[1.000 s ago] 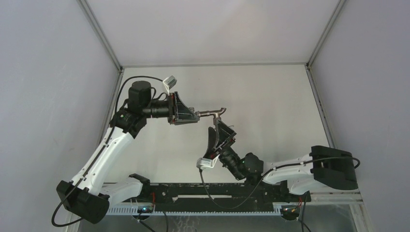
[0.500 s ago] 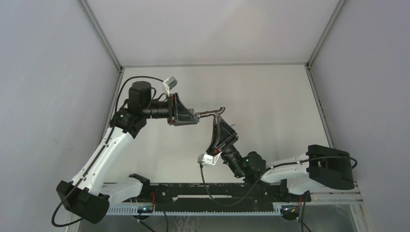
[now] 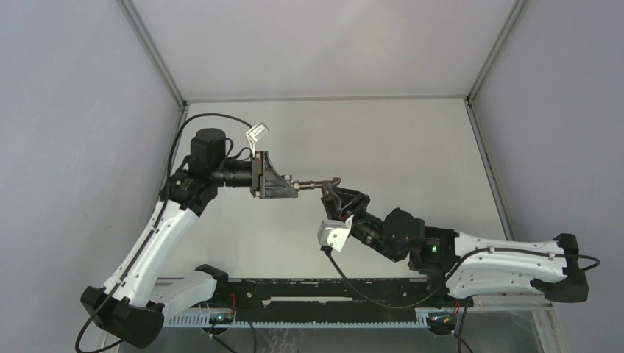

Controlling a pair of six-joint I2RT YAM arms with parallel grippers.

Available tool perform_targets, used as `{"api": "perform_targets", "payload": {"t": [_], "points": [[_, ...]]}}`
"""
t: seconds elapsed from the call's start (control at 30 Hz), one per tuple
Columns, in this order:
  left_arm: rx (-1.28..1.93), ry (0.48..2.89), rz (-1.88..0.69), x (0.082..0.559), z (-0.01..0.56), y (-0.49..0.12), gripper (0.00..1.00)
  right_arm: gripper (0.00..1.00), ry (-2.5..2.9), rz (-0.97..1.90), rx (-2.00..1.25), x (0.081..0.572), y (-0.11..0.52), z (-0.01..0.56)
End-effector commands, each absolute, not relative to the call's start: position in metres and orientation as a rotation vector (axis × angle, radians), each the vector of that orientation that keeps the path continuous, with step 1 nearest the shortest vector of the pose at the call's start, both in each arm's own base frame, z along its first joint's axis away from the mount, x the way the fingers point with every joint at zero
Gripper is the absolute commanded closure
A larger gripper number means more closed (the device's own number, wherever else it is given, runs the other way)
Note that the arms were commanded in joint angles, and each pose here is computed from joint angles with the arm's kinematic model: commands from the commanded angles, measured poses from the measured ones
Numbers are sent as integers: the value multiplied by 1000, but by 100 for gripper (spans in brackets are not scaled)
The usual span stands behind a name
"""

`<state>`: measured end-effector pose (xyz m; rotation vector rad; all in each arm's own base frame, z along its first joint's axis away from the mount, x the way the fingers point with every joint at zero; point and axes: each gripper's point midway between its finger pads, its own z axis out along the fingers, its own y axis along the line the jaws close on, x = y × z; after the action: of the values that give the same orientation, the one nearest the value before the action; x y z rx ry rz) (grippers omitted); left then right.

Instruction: Install the water faucets

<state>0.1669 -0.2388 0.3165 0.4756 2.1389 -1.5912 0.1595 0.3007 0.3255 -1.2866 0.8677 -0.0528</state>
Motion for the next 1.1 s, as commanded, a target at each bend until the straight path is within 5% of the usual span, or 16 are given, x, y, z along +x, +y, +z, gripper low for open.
{"api": "perform_targets", "payload": {"t": [0.0,0.63,1.07], "points": [[649,2019,-1427,171,310,-232,100,98,991,425,-1506,97,316,309],[942,1528,-1155,142,324,-217,100,100,1524,1854,-1245,84,303,369],[1045,1332,-1067,129,334,-213,100,100,2028,2179,-802,133,317,352]]}}
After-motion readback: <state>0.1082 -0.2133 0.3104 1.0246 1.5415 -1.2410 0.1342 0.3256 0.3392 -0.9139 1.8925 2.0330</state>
